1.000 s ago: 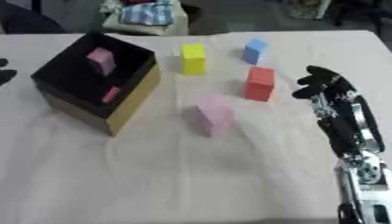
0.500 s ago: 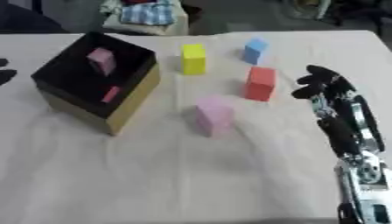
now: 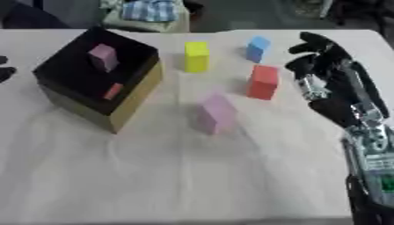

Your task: Pick up objects on the table and place them in the box.

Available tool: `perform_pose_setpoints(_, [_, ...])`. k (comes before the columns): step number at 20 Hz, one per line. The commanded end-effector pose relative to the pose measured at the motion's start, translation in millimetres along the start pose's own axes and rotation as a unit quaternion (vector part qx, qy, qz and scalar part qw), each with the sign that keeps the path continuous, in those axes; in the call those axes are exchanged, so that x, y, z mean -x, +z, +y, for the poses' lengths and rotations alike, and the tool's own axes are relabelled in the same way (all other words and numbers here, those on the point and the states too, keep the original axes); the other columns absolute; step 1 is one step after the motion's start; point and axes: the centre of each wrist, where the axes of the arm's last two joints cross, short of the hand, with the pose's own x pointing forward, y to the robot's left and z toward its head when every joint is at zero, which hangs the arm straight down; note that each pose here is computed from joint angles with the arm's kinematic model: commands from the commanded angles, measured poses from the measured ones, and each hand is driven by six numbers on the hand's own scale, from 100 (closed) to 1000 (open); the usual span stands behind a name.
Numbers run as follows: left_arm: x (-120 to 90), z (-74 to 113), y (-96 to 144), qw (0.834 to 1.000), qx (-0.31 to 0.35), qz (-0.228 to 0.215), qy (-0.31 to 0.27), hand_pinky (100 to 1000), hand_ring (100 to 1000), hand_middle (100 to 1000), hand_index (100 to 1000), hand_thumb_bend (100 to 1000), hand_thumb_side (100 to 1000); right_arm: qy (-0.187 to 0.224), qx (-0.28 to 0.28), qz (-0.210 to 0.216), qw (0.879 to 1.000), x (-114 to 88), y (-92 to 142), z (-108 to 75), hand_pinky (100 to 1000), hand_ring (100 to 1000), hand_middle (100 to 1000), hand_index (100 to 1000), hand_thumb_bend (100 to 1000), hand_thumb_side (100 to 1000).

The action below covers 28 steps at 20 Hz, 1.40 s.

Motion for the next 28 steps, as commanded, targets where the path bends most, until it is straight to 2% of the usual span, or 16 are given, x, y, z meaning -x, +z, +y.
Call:
perform_pose_setpoints(1, [-6.7,2.6,-3.7,1.000,0.006,-0.014,-0.009,846,701,693,876,100,685,0.076,-0.083,-0.011,0.994,-0.8,-12.6,-20.4,744,762,810,972,100,530])
perform_pose_setpoints(4, [-6.6,1.7,-3.8,1.000,0.009,-0.015,-0.008,846,701,693,876,100,684,0.121,-0.144,-0.027,0.982,-2.9,-26.4,-36.1,750,782,829,981,100,542])
perform_pose_setpoints(6, [-6.8,1.2,-4.2,1.000,0.011,-0.015,-0.008,846,702,693,876,100,684,0.139,-0.181,-0.036,0.973,-1.6,-35.0,-42.7,753,791,837,983,138,527])
perform_pose_setpoints(8, [-6.8,1.2,-4.4,1.000,0.013,-0.016,-0.008,846,702,693,876,100,684,0.152,-0.213,-0.043,0.964,0.2,-41.8,-45.8,757,804,849,986,213,502])
perform_pose_setpoints(19, [-6.3,1.4,-4.3,1.000,0.017,-0.015,-0.011,846,702,693,876,100,686,0.226,-0.354,-0.060,0.905,16.7,-64.4,-54.6,788,877,909,1000,389,478])
perform_pose_setpoints(25, [-6.6,2.1,-4.4,1.000,0.016,-0.015,-0.012,846,702,692,876,100,685,0.262,-0.415,-0.075,0.868,24.3,-71.2,-49.5,797,894,922,1000,430,480])
perform_pose_setpoints(28, [-6.4,2.2,-4.1,1.000,0.017,-0.014,-0.013,846,701,692,876,100,686,0.275,-0.431,-0.084,0.855,28.7,-73.8,-46.9,801,902,928,1000,438,474])
